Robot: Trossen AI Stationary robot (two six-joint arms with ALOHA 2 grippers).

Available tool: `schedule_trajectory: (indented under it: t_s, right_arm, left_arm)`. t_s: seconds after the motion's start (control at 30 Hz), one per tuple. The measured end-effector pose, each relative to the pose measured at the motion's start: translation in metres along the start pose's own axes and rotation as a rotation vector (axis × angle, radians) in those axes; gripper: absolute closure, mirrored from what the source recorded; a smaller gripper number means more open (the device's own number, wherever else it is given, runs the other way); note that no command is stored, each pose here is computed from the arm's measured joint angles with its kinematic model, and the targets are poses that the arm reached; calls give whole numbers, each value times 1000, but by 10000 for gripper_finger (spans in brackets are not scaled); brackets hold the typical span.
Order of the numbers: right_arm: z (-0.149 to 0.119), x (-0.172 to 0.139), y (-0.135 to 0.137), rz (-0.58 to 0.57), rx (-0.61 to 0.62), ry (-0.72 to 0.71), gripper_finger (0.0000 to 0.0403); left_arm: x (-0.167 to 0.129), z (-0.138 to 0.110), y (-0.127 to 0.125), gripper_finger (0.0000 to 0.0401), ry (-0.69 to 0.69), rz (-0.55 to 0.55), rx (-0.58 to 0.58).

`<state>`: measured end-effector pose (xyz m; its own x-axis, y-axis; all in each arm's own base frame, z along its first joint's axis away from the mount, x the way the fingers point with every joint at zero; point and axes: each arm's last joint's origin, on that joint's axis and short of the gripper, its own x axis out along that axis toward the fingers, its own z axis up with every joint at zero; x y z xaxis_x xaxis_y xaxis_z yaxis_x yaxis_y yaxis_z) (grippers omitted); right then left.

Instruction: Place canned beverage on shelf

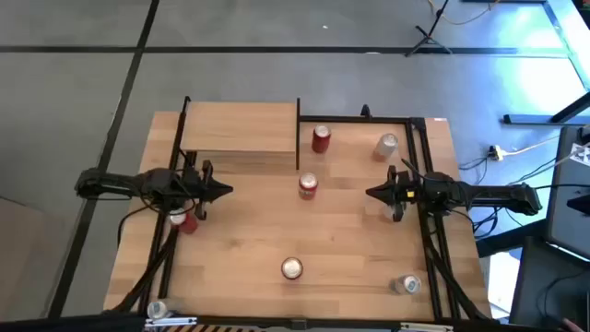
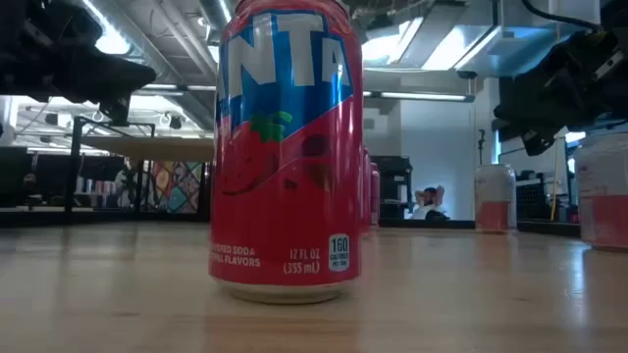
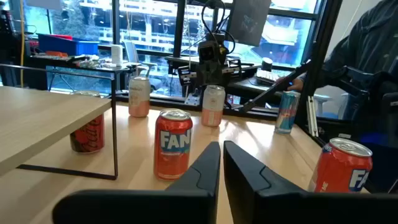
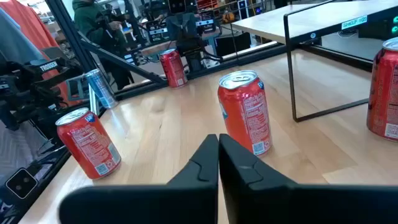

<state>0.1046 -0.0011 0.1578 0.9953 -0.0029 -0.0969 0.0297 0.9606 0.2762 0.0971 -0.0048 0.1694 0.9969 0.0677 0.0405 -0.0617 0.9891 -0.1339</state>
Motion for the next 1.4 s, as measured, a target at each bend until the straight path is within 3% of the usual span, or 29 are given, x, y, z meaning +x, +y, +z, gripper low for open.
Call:
schedule_trajectory:
  t_s: [1.4]
  right_arm:
    - [0, 0, 0, -16, -16, -6, 400]
  left_arm:
    - [0, 0, 0, 387, 0, 0, 0]
